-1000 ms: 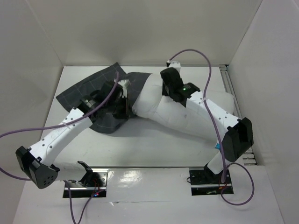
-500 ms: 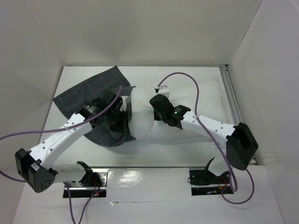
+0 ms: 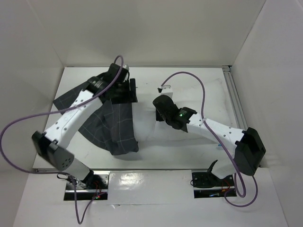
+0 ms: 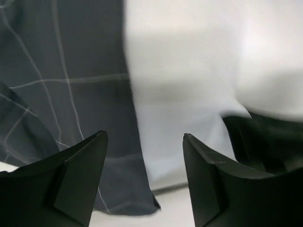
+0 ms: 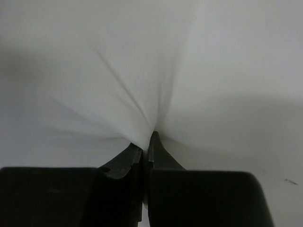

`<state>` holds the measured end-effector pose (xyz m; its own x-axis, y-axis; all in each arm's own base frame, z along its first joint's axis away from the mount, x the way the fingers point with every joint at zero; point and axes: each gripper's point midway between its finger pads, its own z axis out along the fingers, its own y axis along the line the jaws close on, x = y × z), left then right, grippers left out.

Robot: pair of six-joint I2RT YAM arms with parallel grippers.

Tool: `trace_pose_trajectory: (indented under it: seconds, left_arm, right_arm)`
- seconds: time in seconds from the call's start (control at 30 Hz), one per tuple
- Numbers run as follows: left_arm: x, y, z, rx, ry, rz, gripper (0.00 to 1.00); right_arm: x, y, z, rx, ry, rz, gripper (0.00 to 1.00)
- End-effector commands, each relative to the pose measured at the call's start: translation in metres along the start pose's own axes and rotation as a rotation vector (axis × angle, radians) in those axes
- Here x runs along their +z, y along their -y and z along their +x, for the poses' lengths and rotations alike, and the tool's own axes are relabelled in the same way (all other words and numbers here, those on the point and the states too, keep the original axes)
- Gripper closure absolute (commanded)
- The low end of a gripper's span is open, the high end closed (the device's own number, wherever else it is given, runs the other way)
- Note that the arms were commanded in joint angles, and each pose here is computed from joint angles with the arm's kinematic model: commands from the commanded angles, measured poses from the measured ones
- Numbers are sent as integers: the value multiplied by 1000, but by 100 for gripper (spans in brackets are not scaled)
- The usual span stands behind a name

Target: Put the pillow into the pillowcase

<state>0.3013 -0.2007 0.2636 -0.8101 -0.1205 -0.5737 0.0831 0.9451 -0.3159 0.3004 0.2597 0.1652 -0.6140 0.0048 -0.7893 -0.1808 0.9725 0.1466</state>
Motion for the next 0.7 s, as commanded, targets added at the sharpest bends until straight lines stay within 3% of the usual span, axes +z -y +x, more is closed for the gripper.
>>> trace_pose_trajectory:
  seconds: [0.0,0.07,0.13,0.3,0.43,0.47,0.57,0.67]
  left_arm:
    - [38,-25,-31,-37,55,-206,22]
    - [47,-29,-50,-45,91,-250,15]
    - [68,-43,-47,-63,47,-343,15]
    - [85,-64,-52,-88,35,-430,25]
    - [90,-64,-53,-75,16,-414,51]
    - [88,-63,-57,-65,23,-409,73]
    - [83,-51,-67,-39,38,-350,99]
    - [72,-34,-77,-13,52,-266,100]
  right_arm:
    - [-9,6,13,-20,-41,26,100]
    - [-9,9,19,-18,-56,36,100]
    - [-12,6,18,-20,-50,24,100]
    - [-12,9,23,-15,-58,30,100]
    - [-15,7,25,-10,-57,21,100]
    - [-15,9,24,-11,-52,29,100]
    - [-17,10,21,-7,-40,32,100]
    - [-19,8,17,1,-26,23,100]
